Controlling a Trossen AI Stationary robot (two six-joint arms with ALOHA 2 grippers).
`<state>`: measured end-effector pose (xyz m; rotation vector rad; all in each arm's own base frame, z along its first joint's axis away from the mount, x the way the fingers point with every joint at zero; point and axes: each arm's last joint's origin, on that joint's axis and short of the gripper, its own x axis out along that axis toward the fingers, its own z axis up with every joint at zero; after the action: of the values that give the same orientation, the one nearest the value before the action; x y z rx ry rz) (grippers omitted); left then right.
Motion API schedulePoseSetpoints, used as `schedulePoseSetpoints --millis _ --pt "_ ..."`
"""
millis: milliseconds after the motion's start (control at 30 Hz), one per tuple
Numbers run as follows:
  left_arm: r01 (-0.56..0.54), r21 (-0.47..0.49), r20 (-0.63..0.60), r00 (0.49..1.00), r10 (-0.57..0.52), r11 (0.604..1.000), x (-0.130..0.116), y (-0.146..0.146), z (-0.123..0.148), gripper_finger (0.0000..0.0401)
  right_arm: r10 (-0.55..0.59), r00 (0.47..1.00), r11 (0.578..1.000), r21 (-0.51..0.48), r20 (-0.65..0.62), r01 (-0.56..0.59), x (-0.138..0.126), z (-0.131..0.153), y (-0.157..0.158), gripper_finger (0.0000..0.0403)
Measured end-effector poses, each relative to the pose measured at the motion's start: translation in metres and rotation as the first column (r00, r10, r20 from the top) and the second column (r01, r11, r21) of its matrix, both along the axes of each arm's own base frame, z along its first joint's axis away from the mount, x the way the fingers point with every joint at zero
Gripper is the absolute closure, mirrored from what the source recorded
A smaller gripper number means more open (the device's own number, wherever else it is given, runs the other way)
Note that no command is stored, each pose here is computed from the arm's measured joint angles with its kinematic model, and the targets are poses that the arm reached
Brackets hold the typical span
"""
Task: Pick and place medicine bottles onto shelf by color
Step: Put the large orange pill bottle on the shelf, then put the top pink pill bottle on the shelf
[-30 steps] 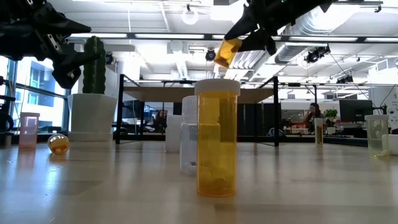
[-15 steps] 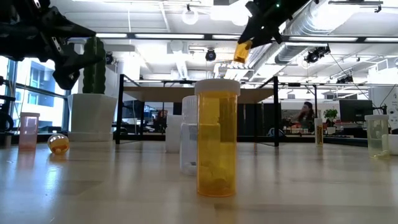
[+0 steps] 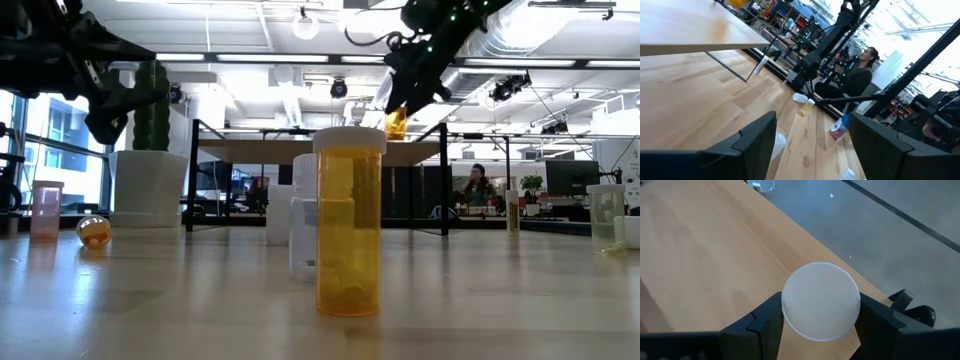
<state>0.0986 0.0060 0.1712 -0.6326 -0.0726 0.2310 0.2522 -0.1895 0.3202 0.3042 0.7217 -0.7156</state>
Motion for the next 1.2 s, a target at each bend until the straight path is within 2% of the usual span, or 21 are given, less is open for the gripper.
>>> schedulePoseSetpoints --millis 300,533,667,933,1200 --pt "0.001 -0.017 0.004 1.000 0.000 1.000 0.000 0.000 0.000 0.0165 0.009 0.999 1.000 0.029 -0.049 -0.007 0.005 -0.014 -0.008 0.0208" --pt "0.004 -0.110 0.026 1.000 -0.001 0.994 0.000 0.000 0.000 0.0165 0.021 0.998 0.999 0.046 -0.051 -0.019 0.007 -0.017 -0.009 0.0208" --pt "0.003 -0.109 0.026 1.000 0.000 0.994 0.000 0.000 0.000 0.0165 0.021 0.998 0.999 0.047 -0.052 -0.019 0.007 -0.017 -0.009 0.0204" --pt "0.001 -0.109 0.027 1.000 0.002 0.994 0.000 0.000 0.000 0.0165 0.014 0.998 0.997 0.072 -0.055 -0.010 0.006 -0.019 -0.008 0.0157" --pt "0.001 -0.109 0.026 1.000 0.001 0.994 0.000 0.000 0.000 0.0158 0.005 1.000 0.999 0.033 -0.004 -0.005 0.009 0.005 -0.010 0.0121"
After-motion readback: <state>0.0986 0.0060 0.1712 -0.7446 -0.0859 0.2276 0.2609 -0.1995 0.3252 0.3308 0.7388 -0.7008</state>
